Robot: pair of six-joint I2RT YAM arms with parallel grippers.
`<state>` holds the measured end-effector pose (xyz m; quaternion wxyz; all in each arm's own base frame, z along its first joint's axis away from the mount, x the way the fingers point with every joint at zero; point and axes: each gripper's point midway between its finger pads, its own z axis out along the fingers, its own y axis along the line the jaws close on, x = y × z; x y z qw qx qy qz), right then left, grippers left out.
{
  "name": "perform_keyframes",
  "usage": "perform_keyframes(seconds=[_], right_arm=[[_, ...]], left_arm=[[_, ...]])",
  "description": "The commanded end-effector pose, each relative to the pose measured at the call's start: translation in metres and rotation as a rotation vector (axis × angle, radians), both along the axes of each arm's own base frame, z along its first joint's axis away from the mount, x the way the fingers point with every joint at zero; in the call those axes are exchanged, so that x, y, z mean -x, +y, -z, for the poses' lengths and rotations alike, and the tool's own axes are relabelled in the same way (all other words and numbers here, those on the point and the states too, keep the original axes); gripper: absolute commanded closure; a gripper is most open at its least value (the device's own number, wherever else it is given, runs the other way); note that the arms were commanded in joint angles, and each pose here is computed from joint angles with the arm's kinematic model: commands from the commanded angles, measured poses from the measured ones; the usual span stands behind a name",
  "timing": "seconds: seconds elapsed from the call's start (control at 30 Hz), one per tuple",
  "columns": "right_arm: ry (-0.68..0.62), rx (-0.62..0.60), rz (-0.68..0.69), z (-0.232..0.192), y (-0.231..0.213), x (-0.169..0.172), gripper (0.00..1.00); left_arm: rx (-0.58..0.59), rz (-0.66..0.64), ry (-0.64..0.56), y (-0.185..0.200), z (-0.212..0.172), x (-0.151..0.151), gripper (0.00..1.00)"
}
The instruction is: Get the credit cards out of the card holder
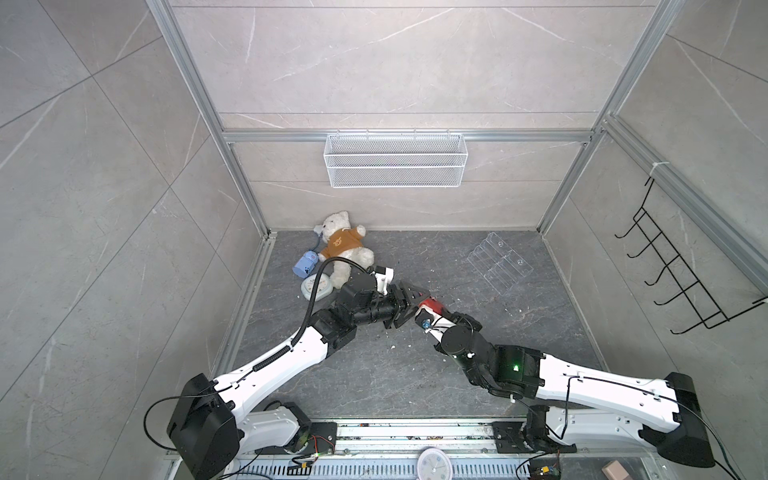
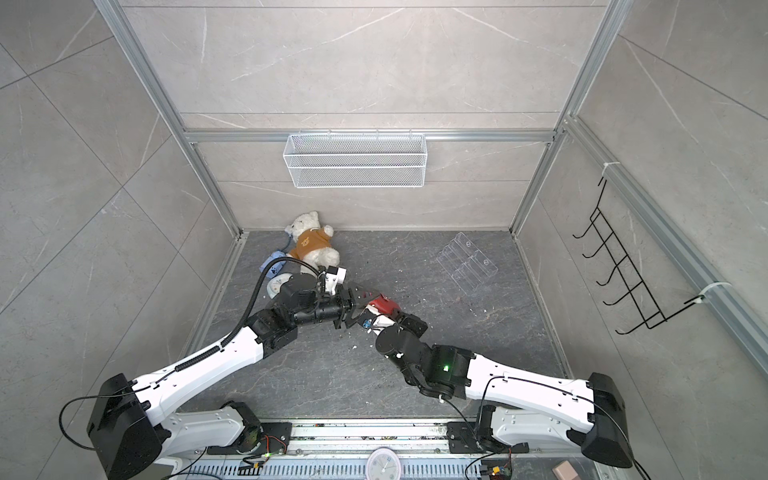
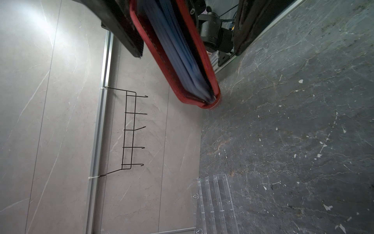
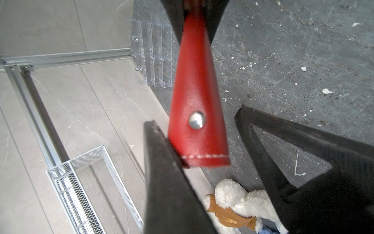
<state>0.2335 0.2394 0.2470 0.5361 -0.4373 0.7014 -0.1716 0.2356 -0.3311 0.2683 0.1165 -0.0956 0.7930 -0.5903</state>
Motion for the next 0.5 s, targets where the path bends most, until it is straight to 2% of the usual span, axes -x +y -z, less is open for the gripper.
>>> perform_keyframes(seconds=[0.0,0.13,0.33,0.37,0.47], right_arm=[[-0.065,0.025,0.02,-0.008,0.0,-0.003,1.0],[-0.083,0.082,0.019,0.0,0.002,-0.004,1.0],[-0.098,0.091,0.02,0.004,0.003,-0.005,1.0],[-0.098,0.092,0.019,0.004,0.003,-0.005,0.96],[-0.096,0.065,0.017,0.002,0.004,-0.004,0.7]], left_arm=[[0.026,0.018,0.005,-0.002,-0.003,0.0,0.35],[0.022,0.015,0.006,-0.001,-0.002,-0.002,0.46],[0.014,0.017,0.012,0.0,0.004,-0.004,0.72],[0.012,0.018,0.009,0.0,0.005,-0.005,0.77],[0.011,0.024,-0.001,0.0,0.008,-0.007,0.94]])
